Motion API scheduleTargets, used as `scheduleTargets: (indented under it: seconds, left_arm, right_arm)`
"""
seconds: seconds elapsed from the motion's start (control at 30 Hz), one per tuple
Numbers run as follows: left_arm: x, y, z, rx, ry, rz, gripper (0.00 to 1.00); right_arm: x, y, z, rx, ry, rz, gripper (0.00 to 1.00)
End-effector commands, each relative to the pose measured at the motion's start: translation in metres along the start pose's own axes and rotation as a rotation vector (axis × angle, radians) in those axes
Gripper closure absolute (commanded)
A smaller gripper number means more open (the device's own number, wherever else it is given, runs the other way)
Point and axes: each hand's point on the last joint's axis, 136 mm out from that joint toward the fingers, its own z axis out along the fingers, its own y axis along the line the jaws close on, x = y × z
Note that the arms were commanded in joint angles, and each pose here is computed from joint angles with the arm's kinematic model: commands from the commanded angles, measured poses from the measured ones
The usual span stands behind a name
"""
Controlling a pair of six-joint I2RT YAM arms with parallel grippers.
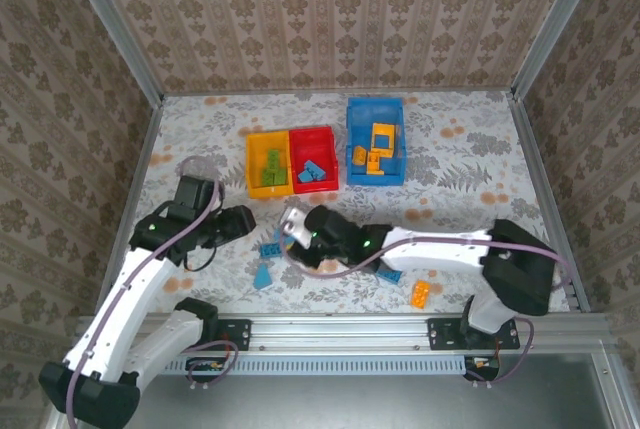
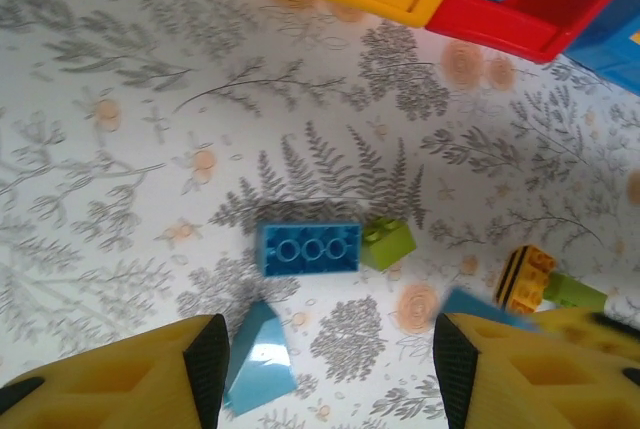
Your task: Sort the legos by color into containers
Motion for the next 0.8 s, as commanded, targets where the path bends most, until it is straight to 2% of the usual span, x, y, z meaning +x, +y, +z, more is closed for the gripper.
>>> scheduleTargets:
  seconds: [0.0, 0.2, 0.37, 0.53, 0.77]
  left_arm:
    - [-0.028, -0.038, -0.003, 0.104, -0.076, 0.049, 0.41]
    - [-0.042, -0.076, 0.015, 0.137, -0.087, 0.148, 0.41]
    - [-0.049, -0.089, 0.024, 0.139, -0.087, 0.184, 0.41]
    - [-0.052, -0.094, 0.027, 0.142, -0.098, 0.217, 0.42]
    - [-0.056, -0.103, 0.027, 0.153, -0.124, 0.259, 0.42]
  right_arm:
    - [0.005, -0.059, -0.012, 0.146, 0.000, 0.197, 0.78]
    - [-0.020, -0.129, 0.012, 0.253, -0.015, 0.436, 0.79]
    - [-0.032, -0.173, 0.040, 0.328, 0.042, 0.578, 0.80]
    - [-0.024, -0.200, 0.065, 0.371, 0.124, 0.680, 0.79]
    - [-0.021, -0.213, 0.097, 0.369, 0.158, 0.710, 0.76]
